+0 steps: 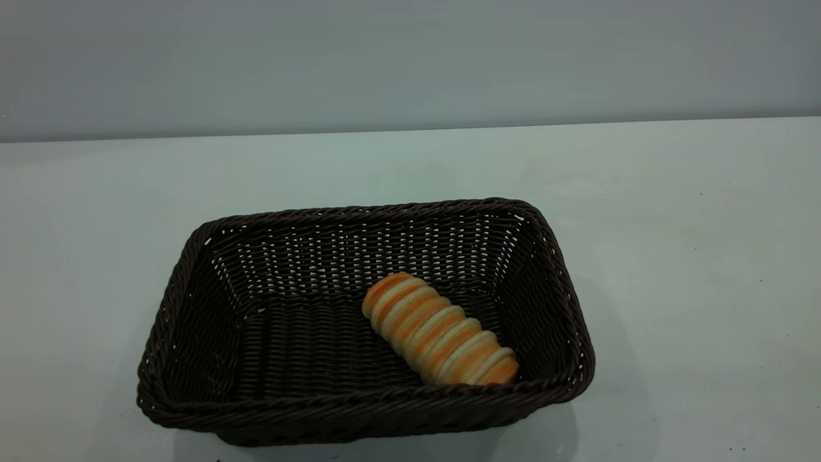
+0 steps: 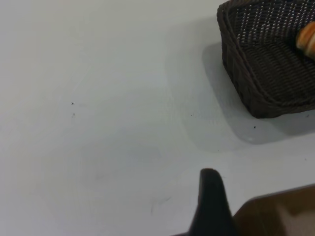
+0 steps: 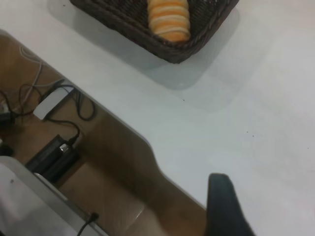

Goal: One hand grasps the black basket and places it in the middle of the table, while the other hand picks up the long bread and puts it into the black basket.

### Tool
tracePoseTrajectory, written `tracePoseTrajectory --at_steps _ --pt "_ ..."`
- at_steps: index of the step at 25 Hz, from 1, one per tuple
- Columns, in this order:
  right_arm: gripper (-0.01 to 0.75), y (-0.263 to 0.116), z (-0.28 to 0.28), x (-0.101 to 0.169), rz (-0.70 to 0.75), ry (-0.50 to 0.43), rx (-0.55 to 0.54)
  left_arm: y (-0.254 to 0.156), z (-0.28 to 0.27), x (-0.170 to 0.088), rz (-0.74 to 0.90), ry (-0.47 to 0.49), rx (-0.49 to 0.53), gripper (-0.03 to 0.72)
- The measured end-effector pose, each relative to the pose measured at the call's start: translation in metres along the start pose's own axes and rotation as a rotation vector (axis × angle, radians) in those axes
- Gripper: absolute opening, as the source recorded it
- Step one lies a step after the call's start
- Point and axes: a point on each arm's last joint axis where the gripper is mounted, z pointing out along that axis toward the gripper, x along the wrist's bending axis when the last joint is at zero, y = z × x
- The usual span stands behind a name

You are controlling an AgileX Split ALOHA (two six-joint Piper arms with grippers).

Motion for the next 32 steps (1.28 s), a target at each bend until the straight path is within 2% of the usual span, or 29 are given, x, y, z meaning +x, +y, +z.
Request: tracePoseTrajectory --at_steps 4,6,13,15,32 --pt "0.419 -0.0015 -0.0021 0.0005 0.002 -0.005 -0.018 0.0000 0.0000 0.0000 0.001 0.000 0.000 0.585" --pt "0.419 -0.0049 -0.0064 0.0017 0.035 -0.046 -0.058 0.0000 0.0000 -0.0001 -0.003 0.005 0.000 0.585" --pt "0.419 -0.0038 -0.0041 -0.0002 0.320 -0.374 -0.054 -0.0006 -0.0009 -0.0034 -0.113 0.142 0.002 0.585" --pt "0.419 -0.0033 -0.0035 -0.0010 0.366 -0.429 -0.054 -0.0007 -0.0010 -0.0041 -0.138 0.173 0.002 0.585" --pt "0.419 -0.0031 -0.0030 -0.0009 0.389 -0.448 -0.054 -0.0008 -0.0010 -0.0045 -0.150 0.189 0.003 0.585"
